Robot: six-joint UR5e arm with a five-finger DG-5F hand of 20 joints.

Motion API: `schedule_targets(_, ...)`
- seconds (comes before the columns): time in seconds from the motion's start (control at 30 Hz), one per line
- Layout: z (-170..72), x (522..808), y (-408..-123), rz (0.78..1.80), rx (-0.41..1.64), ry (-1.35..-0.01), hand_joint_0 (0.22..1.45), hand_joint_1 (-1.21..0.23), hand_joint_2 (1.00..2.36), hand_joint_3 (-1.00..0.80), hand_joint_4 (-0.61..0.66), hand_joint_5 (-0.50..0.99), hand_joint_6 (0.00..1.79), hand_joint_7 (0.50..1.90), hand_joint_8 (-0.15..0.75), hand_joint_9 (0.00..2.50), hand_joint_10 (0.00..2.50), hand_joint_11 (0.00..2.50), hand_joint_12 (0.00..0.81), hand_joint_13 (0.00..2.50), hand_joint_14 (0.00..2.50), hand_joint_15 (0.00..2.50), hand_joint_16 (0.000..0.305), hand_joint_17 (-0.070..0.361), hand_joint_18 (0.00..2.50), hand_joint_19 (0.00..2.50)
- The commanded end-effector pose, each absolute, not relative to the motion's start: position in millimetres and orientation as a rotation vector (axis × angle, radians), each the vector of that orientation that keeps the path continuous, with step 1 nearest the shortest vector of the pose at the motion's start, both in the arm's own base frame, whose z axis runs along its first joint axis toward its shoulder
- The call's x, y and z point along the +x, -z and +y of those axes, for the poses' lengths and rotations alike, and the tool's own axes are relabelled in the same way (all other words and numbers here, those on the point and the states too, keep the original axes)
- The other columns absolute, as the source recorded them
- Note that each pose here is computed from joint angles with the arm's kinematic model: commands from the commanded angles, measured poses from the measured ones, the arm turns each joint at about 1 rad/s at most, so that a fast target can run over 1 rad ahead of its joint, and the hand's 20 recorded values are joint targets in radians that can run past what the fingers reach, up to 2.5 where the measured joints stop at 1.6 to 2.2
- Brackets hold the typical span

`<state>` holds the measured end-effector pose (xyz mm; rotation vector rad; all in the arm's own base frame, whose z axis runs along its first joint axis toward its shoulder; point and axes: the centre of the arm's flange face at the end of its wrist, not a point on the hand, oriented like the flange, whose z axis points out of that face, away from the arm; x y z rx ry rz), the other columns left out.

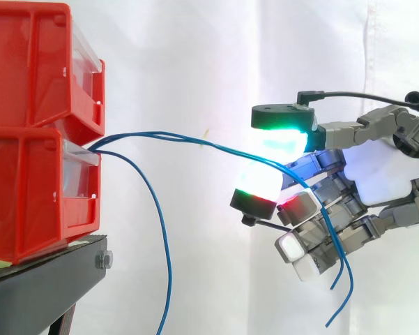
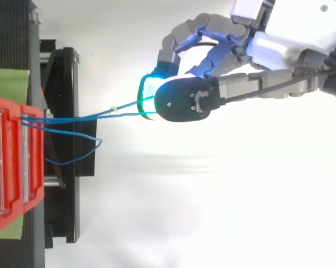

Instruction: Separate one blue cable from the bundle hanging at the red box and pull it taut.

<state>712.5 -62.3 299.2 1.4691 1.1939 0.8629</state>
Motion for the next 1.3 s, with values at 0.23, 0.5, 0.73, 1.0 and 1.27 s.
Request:
schedule_targets(0.23,-63.6,710.7,-298.4,1.198,1.477,-0.845,0.68,-0.74,1.03,-0.23,-0.09,-0.24,0.91,0.97,0.255,1.05,0.01,1.40,0.351,0.75,0.02,0.62,0.047,0.106,0.63,0.57)
schedule_targets(0.5,-61.7,710.2,-297.6,1.194,1.486,-0.850,0.70,-0.75,1.03,-0.17,-0.17,-0.23,0.92,1.00,0.251,1.06,0.01,1.40,0.348,0.75,0.02,0.62,0.047,0.106,0.63,0.56)
schedule_targets(0.73,-62.2,706.8,-294.9,1.194,1.520,-0.851,0.70,-0.78,1.02,-0.23,-0.20,-0.22,0.89,1.03,0.245,0.78,0.02,0.58,0.312,0.55,0.01,0.21,0.044,0.098,0.57,0.44)
schedule_targets(1.0,-62.2,705.2,-294.0,1.203,1.530,-0.847,0.71,-0.80,1.02,-0.25,-0.20,-0.21,0.88,1.06,0.180,0.45,0.00,0.00,0.273,0.39,0.00,0.02,0.040,0.091,0.49,0.34)
schedule_targets(1.27,-64.0,704.9,-293.9,1.205,1.531,-0.847,0.68,-0.78,1.00,-0.50,-0.02,-0.21,0.84,0.91,0.197,0.45,0.00,0.10,0.294,0.37,0.00,0.07,0.042,0.096,0.48,0.39)
